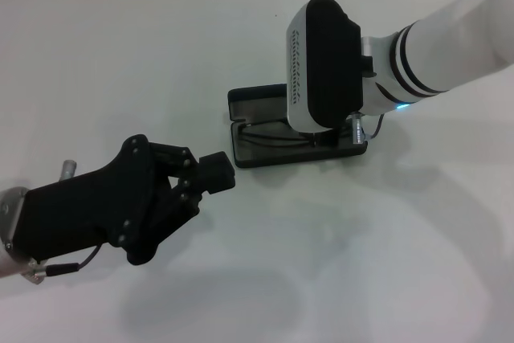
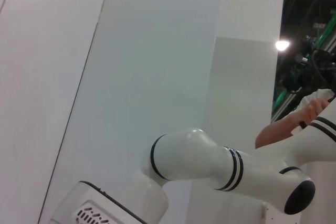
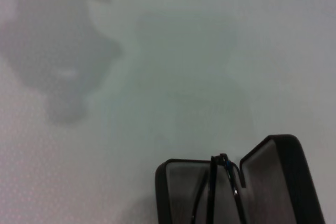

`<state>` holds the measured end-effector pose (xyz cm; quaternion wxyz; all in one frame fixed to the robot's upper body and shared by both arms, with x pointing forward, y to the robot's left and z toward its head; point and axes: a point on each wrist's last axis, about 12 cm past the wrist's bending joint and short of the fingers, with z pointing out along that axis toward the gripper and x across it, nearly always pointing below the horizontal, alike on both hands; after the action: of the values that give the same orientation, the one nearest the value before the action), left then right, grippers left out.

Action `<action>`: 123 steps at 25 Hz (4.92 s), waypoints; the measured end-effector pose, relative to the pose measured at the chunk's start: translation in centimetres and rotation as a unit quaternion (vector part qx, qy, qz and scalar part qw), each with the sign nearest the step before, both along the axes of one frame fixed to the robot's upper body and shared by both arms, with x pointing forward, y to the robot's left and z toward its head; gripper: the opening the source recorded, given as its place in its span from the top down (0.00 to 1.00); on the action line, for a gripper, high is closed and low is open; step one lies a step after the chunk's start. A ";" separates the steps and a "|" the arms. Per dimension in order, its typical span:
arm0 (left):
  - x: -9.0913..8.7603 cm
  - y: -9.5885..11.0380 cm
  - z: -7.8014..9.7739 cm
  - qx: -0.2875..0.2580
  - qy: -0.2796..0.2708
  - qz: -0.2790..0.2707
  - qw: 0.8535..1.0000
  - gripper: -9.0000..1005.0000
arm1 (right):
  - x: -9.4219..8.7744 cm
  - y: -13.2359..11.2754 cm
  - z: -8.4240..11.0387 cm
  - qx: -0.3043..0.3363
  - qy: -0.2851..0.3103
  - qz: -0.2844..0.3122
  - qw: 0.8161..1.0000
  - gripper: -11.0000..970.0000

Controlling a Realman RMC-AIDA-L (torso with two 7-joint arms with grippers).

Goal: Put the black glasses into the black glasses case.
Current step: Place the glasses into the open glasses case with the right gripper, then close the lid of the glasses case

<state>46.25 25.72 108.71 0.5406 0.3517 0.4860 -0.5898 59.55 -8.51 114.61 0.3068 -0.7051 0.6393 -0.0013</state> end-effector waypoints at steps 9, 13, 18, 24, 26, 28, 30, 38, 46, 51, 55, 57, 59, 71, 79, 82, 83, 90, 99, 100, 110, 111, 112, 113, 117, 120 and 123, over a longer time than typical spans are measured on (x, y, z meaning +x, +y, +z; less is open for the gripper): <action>0.1 -0.1 0.0 -0.001 -0.002 0.000 1.000 0.94 | 0.1 0.0 0.0 -0.007 -0.005 0.006 1.000 0.93; 0.2 0.0 -0.1 0.001 0.001 0.007 1.000 0.94 | 0.1 0.1 0.0 -0.009 -0.006 0.006 1.000 0.93; 0.3 0.0 -0.1 -0.001 0.002 0.011 1.000 0.94 | 0.3 -0.2 -0.2 -0.015 -0.015 0.004 1.000 0.93; 0.3 0.0 0.0 -0.002 0.003 0.011 1.000 0.94 | 0.3 -0.2 -0.3 -0.017 -0.017 0.004 1.000 0.93; 0.3 0.0 0.0 -0.002 0.003 0.011 1.000 0.94 | 0.3 -0.3 -0.3 -0.017 -0.017 0.004 1.000 0.91; 0.3 0.0 0.0 -0.002 0.002 0.012 1.000 0.94 | 0.2 -0.2 -0.4 -0.018 -0.017 0.004 1.000 0.88; 0.3 0.0 0.0 -0.003 0.002 0.012 1.000 0.94 | 0.2 -0.2 -0.4 -0.018 -0.017 0.005 1.000 0.85; 0.1 0.1 -0.1 -0.002 0.002 0.016 1.000 0.94 | -0.1 0.2 -0.1 -0.013 -0.021 0.012 1.000 0.80; 0.1 0.1 -0.1 -0.002 0.001 0.015 1.000 0.94 | -0.8 -0.1 -0.1 -0.004 -0.020 0.011 1.000 0.80; 0.0 0.1 -0.2 -0.002 0.002 0.014 1.000 0.94 | -1.3 -0.2 0.1 0.001 -0.017 0.013 1.000 0.80; 0.0 0.2 -0.2 -0.001 0.001 0.015 1.000 0.94 | -2.2 -0.6 0.2 0.009 -0.011 0.013 1.000 0.80; 0.0 0.2 -0.2 -0.001 0.000 0.015 1.000 0.94 | -2.7 -0.8 0.2 0.015 -0.010 0.011 1.000 0.80; 0.0 0.3 -0.1 -0.001 -0.001 0.015 1.000 0.94 | -3.1 -1.0 0.3 0.021 -0.009 0.009 1.000 0.80; 0.6 1.3 0.4 -0.006 -0.005 0.035 0.999 0.94 | -5.6 -4.6 2.5 0.151 0.016 -0.055 0.987 0.80; 6.7 2.2 4.4 0.031 -0.010 0.055 0.998 0.94 | -6.3 -14.7 4.4 0.310 0.107 -0.154 0.932 0.80; 9.1 1.5 6.0 0.072 -0.012 0.043 0.996 0.94 | -7.3 -20.5 4.4 0.394 0.131 -0.182 0.891 0.80; 10.2 1.1 6.7 0.094 -0.010 0.037 0.995 0.94 | -8.0 -22.6 4.3 0.422 0.128 -0.192 0.877 0.80; 16.9 -4.6 8.7 0.279 0.024 0.044 0.959 0.90 | -11.8 -27.1 0.6 0.469 0.155 -0.211 0.843 0.80; 18.2 -10.5 7.6 0.401 0.023 0.029 0.915 0.77 | -12.5 -27.2 -2.6 0.497 0.185 -0.223 0.818 0.80; 18.1 -10.8 7.3 0.409 0.022 0.027 0.912 0.76 | -12.6 -27.2 -2.7 0.498 0.186 -0.224 0.817 0.80; 17.6 -12.2 5.5 0.436 0.024 0.031 0.899 0.76 | -12.6 -26.7 -3.8 0.500 0.198 -0.221 0.813 0.80; 17.6 -12.3 5.4 0.439 0.023 0.033 0.898 0.76 | -12.6 -26.7 -3.8 0.500 0.199 -0.221 0.813 0.80; 17.6 -12.4 5.2 0.443 0.022 0.036 0.896 0.76 | -12.6 -26.7 -3.9 0.501 0.200 -0.221 0.813 0.80; 17.5 -12.5 5.1 0.445 0.022 0.036 0.895 0.76 | -12.6 -26.7 -3.9 0.501 0.200 -0.221 0.812 0.80; 17.5 -13.1 4.7 0.450 0.017 0.044 0.892 0.76 | -12.7 -26.7 -4.0 0.502 0.202 -0.222 0.811 0.80; 17.6 -13.2 4.5 0.456 0.015 0.050 0.889 0.76 | -12.7 -26.7 -4.0 0.503 0.201 -0.223 0.811 0.80; 17.5 -13.2 4.4 0.459 0.015 0.050 0.887 0.76 | -12.7 -26.8 -4.0 0.503 0.200 -0.223 0.811 0.79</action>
<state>63.77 12.49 113.06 0.3401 0.5272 0.7272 -0.2785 46.86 -35.27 110.59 0.4753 -0.2748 0.7378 0.3928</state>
